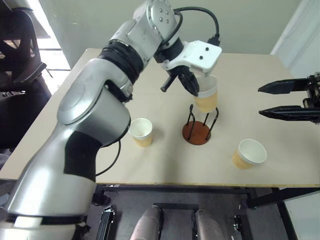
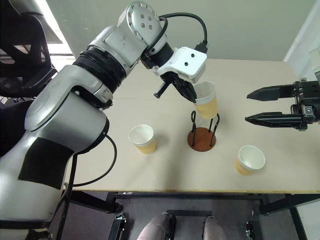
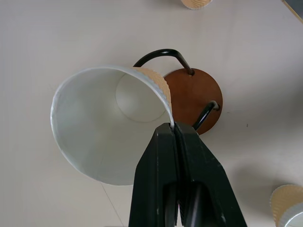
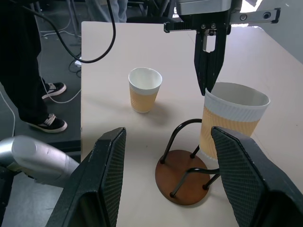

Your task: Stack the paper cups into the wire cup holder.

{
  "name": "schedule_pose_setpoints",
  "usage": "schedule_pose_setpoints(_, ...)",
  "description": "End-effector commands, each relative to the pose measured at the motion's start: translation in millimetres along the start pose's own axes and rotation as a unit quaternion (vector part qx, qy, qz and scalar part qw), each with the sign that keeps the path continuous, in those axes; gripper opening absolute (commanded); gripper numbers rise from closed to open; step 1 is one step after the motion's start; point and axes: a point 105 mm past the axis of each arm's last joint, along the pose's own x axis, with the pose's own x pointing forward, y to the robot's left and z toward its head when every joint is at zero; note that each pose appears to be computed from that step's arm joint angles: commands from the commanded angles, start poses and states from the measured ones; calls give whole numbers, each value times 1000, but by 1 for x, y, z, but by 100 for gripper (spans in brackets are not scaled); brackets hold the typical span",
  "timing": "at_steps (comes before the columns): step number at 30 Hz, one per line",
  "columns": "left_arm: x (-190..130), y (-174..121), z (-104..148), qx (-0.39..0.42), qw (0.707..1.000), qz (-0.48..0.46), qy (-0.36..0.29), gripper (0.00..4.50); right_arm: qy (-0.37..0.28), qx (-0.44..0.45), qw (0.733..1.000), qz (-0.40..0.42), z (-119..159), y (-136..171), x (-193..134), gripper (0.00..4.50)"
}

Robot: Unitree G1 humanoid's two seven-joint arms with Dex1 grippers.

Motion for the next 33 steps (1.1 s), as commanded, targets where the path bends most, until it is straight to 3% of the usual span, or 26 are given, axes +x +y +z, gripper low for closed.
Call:
schedule_pose_setpoints(1,-3,0,7,14,1000,-9,-8,4,-2,-28,1000,-13,13,2,-7,287)
schedule_pose_setpoints(25,23,-7,16,25,998,-55,-16,4,7,-11,1000,-18,7,4,-7,287)
schedule_pose_setpoints(28,24,-8,19,24,998,-59,-21,65,8,-10,1000,-20,6,5,-7,287)
schedule_pose_setpoints(33,24,-9,21,25,997,-62,-27,243,9,-7,1000,-22,4,5,-7,287)
